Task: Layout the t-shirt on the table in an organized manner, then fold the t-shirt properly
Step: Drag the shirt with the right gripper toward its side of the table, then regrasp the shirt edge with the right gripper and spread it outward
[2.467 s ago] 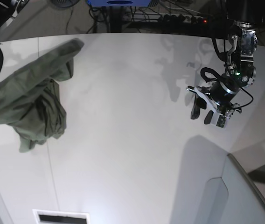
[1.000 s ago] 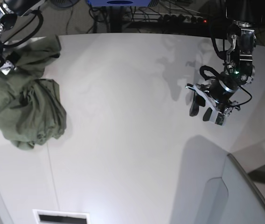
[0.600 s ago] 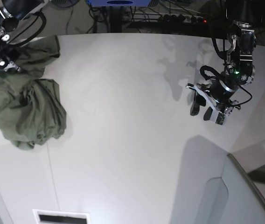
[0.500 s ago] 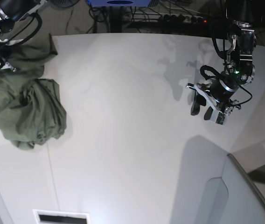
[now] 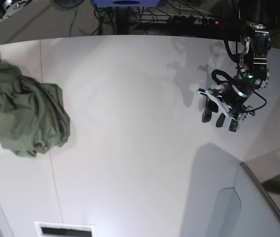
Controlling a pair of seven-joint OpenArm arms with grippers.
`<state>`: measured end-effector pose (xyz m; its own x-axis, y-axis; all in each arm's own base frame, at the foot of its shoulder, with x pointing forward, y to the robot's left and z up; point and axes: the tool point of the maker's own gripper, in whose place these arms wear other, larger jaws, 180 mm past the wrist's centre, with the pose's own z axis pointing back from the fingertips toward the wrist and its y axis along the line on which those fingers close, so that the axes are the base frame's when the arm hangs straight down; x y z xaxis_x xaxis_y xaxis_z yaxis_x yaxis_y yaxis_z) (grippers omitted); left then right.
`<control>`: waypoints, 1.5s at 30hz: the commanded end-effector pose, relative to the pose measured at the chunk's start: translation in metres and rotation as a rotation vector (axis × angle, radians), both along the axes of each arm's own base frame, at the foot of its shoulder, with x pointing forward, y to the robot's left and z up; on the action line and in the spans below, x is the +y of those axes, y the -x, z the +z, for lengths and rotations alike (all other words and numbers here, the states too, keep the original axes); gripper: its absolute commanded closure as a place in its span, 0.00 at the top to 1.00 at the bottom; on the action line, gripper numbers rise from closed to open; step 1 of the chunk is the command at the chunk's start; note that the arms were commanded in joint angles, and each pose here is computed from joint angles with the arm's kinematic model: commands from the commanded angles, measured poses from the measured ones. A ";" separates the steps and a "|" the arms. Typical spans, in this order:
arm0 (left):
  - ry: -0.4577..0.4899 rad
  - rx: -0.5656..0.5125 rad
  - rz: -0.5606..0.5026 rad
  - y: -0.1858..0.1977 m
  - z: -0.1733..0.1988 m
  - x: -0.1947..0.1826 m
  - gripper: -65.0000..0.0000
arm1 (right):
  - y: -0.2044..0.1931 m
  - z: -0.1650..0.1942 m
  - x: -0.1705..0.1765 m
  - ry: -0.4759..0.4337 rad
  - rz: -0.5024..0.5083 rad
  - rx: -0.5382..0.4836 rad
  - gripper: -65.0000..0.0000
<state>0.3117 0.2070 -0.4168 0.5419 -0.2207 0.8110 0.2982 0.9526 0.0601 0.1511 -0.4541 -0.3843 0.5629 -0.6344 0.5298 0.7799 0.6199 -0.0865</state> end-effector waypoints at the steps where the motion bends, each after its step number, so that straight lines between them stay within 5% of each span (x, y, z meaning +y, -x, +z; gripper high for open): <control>1: 0.002 -0.051 -0.002 -0.010 0.014 0.002 0.42 | -0.010 0.013 -0.016 0.036 -0.004 -0.029 0.00; 5: 0.002 -0.051 -0.002 -0.010 0.014 0.002 0.42 | -0.030 0.011 -0.040 0.055 -0.013 -0.086 0.01; 10: 0.001 -0.045 -0.003 -0.007 0.012 0.003 0.42 | -0.039 0.014 -0.078 0.148 -0.139 -0.162 0.02; 12: 0.001 -0.044 -0.003 -0.007 0.012 0.003 0.42 | -0.044 0.013 -0.086 0.175 -0.134 -0.138 0.12; 17: 0.003 -0.035 -0.034 -0.006 0.009 -0.008 0.42 | -0.056 0.030 -0.092 0.240 -0.104 -0.142 0.65; 19: 0.005 -0.023 -0.072 -0.004 0.005 -0.021 0.42 | -0.063 0.042 -0.082 0.272 -0.076 -0.172 0.70; 22: 0.012 -0.007 -0.117 0.001 -0.001 -0.038 0.42 | -0.083 0.057 -0.026 0.325 0.177 -0.191 0.65; 26: 0.020 0.003 -0.148 0.004 -0.004 -0.050 0.42 | -0.089 0.043 0.088 0.265 0.577 -0.108 0.59; 32: 0.018 0.000 -0.142 0.002 -0.003 -0.048 0.42 | -0.084 0.001 0.212 0.137 0.958 -0.025 0.58; 37: 0.018 0.004 -0.141 0.004 -0.004 -0.047 0.42 | -0.091 -0.018 0.265 0.085 1.113 -0.077 0.59; 40: 0.018 0.007 -0.140 0.005 -0.005 -0.046 0.42 | -0.091 -0.038 0.282 0.075 1.196 -0.022 0.59; 45: 0.018 0.007 -0.140 0.005 -0.005 -0.046 0.42 | -0.101 -0.060 0.284 0.209 1.236 0.035 0.59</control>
<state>0.2973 0.1587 -0.4341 0.5482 -0.2855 0.7861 0.4290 0.9028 0.0287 0.2443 -0.1606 -0.4523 0.7478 0.4145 0.5187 -0.3338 0.9100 -0.2459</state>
